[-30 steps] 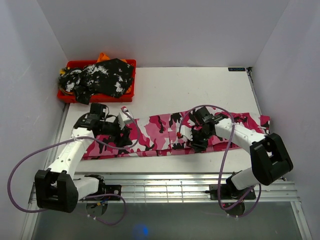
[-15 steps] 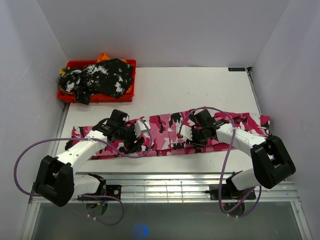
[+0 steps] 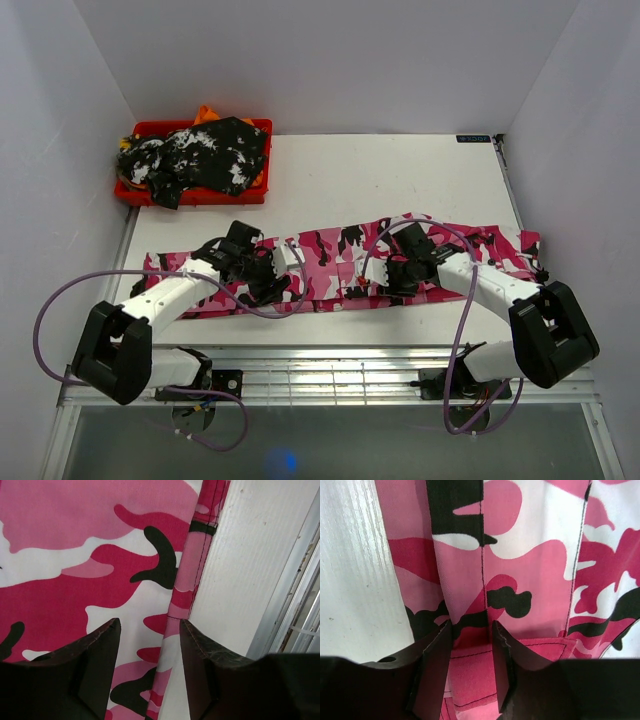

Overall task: Fold and stack the trousers
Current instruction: Fold the trousers

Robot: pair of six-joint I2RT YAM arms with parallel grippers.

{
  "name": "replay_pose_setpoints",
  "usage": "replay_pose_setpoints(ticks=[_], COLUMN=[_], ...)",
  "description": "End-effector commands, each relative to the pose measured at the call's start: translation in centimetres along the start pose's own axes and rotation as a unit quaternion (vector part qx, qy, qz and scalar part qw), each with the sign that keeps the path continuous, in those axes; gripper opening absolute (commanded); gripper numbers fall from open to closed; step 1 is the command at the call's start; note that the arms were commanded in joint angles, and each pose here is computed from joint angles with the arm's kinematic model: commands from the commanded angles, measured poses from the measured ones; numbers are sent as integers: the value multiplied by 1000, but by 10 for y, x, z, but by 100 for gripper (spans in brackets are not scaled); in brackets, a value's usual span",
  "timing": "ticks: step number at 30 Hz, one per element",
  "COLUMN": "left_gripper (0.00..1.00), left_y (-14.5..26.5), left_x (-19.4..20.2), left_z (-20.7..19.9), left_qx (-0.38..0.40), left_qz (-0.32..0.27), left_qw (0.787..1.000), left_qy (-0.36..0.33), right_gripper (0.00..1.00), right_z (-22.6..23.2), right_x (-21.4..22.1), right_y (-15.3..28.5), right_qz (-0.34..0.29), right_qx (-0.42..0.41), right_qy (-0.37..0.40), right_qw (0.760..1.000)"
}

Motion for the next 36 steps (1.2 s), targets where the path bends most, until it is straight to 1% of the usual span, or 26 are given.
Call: replay_pose_setpoints(ticks=[1,4,5,6,11,13,17,26,31,36], left_gripper=[61,59,58,58,56,53,52,53,53,50], left_y=[-5,-7,-7,-8,-13,-14,-15,-17,-19,-23], left_x=[12,14,14,15,19,21,21,18,17,20], left_z=[-2,-1,-1,-2,-2,-1,2,0,-5,-6], left_qx=[2,4,4,7,7,4,-5,1,9,10], left_qz=[24,27,27,27,35,38,39,32,28,36], left_qw=[1000,999,999,999,999,998,998,997,997,997], left_qy=[-9,-16,-18,-19,-34,-41,-50,-65,-69,-70], right_gripper=[42,24,13,8,8,8,8,8,8,8], right_z=[0,-2,-3,-3,-7,-11,-6,-9,-23,-31], right_x=[5,7,5,3,-20,-30,-46,-46,-32,-22], right_y=[-2,-3,-3,-1,14,22,36,52,63,69], right_qz=[8,16,14,8,-19,-33,-62,-74,-76,-75], right_qx=[9,11,10,11,1,4,-13,-3,12,12], right_qy=[25,19,18,17,-6,-9,-18,-44,-64,-85], right_qw=[1000,1000,1000,1000,1000,999,998,996,995,993])
Point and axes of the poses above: each gripper's point midway between its finger pads, its own y axis back along the fingers, its own z axis along the line the jaws close on, x = y × z, the point moved 2 cm from there along y, back along the fingers, and after that the axes turned 12 degrees about -y, right-handed, at the moved point
